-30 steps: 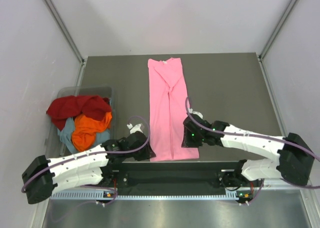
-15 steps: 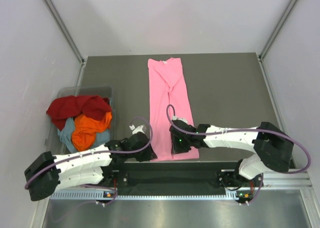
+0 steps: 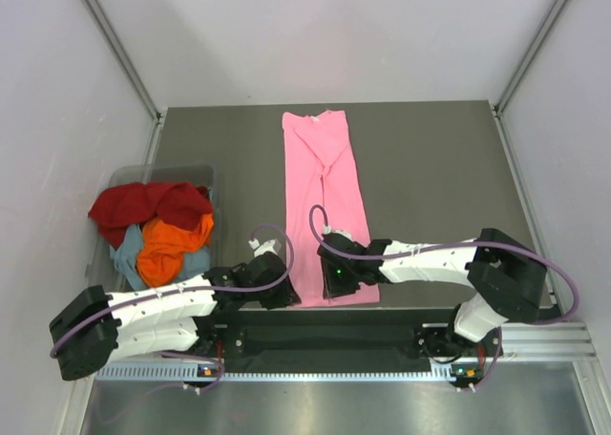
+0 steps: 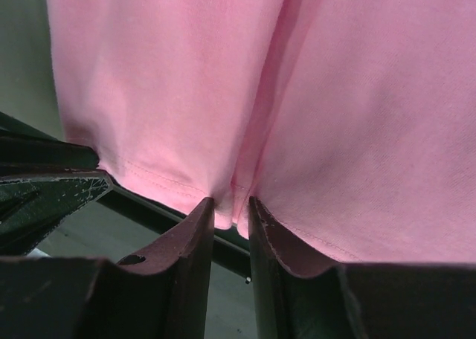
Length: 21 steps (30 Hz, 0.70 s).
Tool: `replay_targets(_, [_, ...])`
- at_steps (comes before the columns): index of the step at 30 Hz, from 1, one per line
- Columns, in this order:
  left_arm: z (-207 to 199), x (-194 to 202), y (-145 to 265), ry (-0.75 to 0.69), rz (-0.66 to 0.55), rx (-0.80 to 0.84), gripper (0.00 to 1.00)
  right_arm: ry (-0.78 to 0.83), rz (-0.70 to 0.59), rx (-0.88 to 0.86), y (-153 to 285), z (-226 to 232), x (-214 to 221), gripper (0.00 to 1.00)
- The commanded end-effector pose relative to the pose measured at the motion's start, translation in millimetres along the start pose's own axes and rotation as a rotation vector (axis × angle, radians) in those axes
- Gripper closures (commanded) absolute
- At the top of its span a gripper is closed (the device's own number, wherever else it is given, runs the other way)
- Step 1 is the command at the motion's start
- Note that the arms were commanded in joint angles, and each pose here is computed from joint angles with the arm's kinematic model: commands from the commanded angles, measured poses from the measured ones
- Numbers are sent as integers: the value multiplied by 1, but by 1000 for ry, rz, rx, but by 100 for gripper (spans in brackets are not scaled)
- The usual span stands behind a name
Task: Fold and stack the t-shirts
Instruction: Fold the tshirt
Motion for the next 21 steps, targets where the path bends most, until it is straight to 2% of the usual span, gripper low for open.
replay_targets(1, [-11, -7, 1, 5, -31, 47, 70, 30, -28, -66, 4, 26, -9, 75])
replay_targets(6, [-15, -8, 3, 7, -33, 61, 70, 33, -21, -61, 3, 26, -7, 75])
replay_targets(9, [-16, -8, 4, 4, -33, 63, 70, 31, -20, -42, 3, 24, -7, 79])
replay_targets(13, [-17, -10, 7, 2, -39, 63, 69, 30, -18, -35, 5, 23, -5, 90])
replay_targets(21, [-17, -18, 19, -10, -77, 42, 68, 23, -30, -6, 5, 18, -6, 100])
Point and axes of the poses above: each gripper's point midway between its finger pads, its own y axis back along the fingers, its own z axis along the line the jaws close on, x = y × z, the point moved 1 cm from there along y, back along the fingers, and after that the axes turned 1 degree about -y, right-handed, at the moved point
